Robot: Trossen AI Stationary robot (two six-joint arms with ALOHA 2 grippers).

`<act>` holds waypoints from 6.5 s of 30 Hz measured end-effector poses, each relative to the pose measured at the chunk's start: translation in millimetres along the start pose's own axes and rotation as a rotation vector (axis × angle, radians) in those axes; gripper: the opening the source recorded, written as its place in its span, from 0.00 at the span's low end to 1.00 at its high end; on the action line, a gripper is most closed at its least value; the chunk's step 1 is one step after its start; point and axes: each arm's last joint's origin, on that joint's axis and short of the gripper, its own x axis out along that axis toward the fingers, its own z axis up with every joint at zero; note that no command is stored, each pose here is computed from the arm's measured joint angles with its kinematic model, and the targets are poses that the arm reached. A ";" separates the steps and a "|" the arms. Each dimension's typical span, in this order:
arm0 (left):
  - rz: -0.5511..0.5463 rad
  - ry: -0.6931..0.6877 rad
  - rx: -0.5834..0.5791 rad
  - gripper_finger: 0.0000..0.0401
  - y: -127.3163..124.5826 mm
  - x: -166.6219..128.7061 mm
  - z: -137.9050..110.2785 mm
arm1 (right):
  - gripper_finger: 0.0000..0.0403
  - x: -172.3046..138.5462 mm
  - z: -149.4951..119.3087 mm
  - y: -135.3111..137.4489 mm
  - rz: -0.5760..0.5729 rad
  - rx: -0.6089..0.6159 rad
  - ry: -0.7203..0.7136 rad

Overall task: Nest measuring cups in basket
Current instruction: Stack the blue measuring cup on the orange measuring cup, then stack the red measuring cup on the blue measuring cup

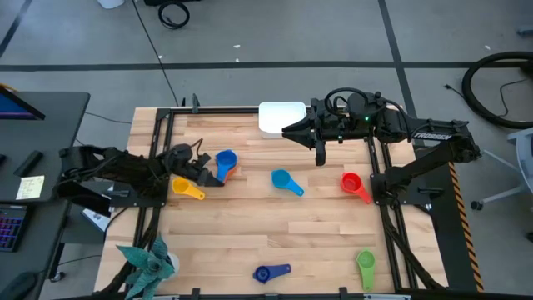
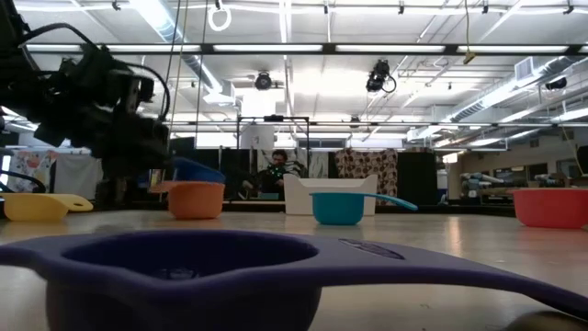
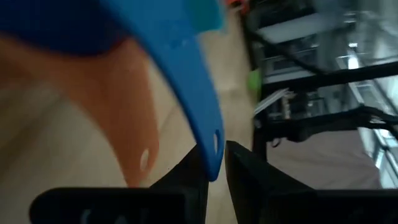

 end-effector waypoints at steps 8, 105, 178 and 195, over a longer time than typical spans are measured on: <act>0.043 0.014 -0.041 0.14 4.6 -0.4 -2.1 | 0.18 0.0 0.0 0.0 0.000 0.000 0.000; 0.247 0.353 0.470 0.14 -30.8 -2.3 23.1 | 0.17 0.0 0.1 -0.5 -0.002 0.000 0.000; -0.016 -0.394 0.731 0.14 -233.8 -237.8 -56.6 | 0.41 -48.9 -126.7 -37.9 -0.872 0.702 1.141; -0.005 -0.384 0.752 0.14 -232.7 -237.4 -57.0 | 0.40 -9.7 -180.0 -51.2 -0.933 0.596 1.529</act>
